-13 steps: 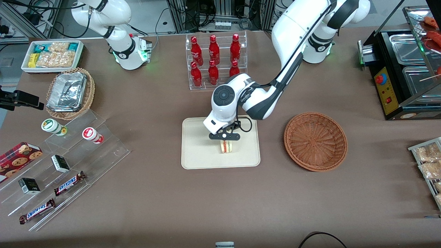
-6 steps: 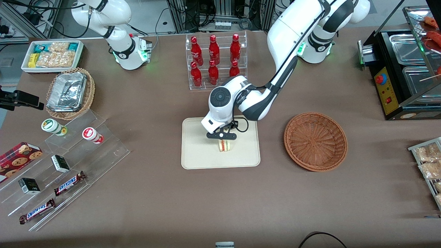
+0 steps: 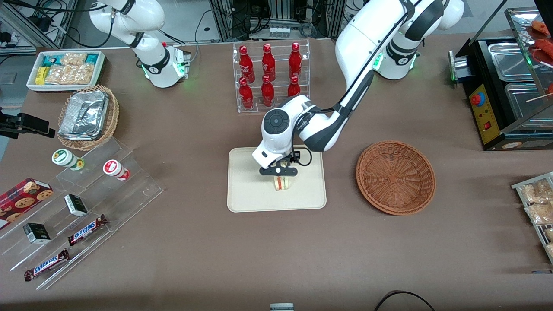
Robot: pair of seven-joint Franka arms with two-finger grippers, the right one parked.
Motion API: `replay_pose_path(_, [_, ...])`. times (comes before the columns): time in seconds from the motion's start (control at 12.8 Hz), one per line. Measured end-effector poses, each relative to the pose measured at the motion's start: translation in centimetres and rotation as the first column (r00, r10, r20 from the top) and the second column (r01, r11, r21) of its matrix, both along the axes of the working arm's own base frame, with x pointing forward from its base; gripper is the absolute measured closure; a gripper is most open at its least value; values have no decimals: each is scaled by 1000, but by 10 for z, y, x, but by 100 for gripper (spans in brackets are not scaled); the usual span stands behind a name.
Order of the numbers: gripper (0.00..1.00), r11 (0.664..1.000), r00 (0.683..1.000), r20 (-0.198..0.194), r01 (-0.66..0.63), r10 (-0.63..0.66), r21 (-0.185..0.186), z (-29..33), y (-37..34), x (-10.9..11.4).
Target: Place sandwich from basket to tray
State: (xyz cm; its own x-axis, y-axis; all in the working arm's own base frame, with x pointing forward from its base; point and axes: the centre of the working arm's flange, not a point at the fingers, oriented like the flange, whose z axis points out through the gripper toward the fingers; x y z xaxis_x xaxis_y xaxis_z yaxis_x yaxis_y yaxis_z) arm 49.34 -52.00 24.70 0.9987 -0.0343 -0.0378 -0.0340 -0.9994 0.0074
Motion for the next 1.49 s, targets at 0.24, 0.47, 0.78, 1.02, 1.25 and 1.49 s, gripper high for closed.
replay_pose_path(0.24, [0, 1000, 999, 28, -30, 30, 2, 56, 9, 12])
replay_pose_path(0.47, [0, 995, 993, 56, -102, 101, 11, 128, 53, 39])
replay_pose_path(0.78, [0, 974, 971, 76, -228, 226, 18, 181, 134, 81])
replay_pose_path(1.02, [0, 962, 958, 99, -273, 271, 13, 207, 180, 97])
replay_pose_path(1.25, [0, 973, 971, 87, -225, 220, 53, 240, 246, 102])
replay_pose_path(1.49, [0, 977, 980, 66, -195, 190, 91, 276, 310, 95])
